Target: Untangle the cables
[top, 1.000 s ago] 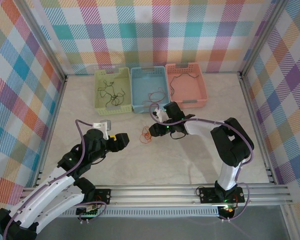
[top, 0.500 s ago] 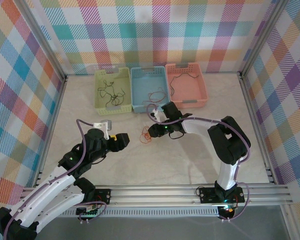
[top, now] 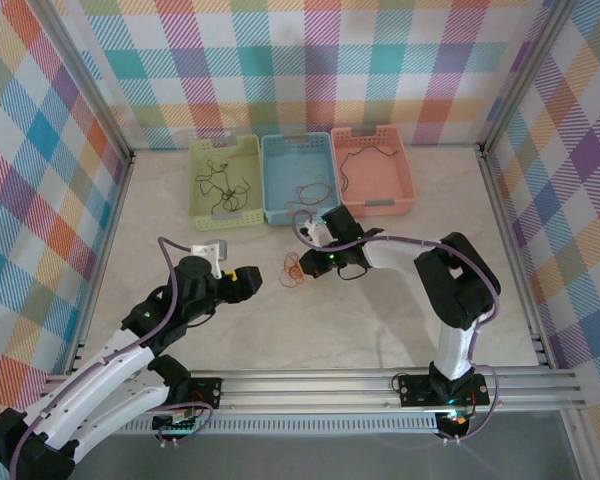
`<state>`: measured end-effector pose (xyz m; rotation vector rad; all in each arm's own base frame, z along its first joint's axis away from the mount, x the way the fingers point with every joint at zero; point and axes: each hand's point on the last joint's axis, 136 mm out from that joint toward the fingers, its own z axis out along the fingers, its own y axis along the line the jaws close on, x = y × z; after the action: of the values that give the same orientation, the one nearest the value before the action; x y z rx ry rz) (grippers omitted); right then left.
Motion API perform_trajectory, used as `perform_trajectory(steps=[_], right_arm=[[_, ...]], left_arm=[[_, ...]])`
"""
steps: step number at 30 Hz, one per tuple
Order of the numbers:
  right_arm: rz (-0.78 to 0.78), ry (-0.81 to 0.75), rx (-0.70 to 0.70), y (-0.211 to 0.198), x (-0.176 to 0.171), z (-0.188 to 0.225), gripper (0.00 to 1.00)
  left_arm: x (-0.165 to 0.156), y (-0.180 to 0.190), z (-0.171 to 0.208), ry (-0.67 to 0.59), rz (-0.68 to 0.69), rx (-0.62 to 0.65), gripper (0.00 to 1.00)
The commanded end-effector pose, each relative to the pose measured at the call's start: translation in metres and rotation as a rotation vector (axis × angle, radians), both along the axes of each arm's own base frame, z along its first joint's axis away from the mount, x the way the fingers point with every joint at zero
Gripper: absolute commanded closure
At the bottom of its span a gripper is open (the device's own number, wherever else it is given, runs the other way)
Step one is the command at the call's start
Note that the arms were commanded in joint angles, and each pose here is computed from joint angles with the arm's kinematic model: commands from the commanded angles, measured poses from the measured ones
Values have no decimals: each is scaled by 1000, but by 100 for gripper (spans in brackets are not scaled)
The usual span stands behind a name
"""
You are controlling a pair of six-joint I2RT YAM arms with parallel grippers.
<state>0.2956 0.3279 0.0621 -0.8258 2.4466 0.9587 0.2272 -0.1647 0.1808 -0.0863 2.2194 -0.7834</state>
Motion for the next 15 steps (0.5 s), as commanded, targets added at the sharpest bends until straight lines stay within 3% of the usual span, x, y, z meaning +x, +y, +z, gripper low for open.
perform_trajectory(steps=[1, 7, 15], right_arm=[[21, -203, 155, 2, -6, 58, 100], [31, -303, 288, -4, -22, 110, 100], [23, -357, 393, -15, -42, 155, 100]], left_arm=[[6, -4, -7, 30, 16, -45, 25], [11, -31, -20, 105, -49, -117, 27], [12, -57, -8, 54, -174, -208, 34]])
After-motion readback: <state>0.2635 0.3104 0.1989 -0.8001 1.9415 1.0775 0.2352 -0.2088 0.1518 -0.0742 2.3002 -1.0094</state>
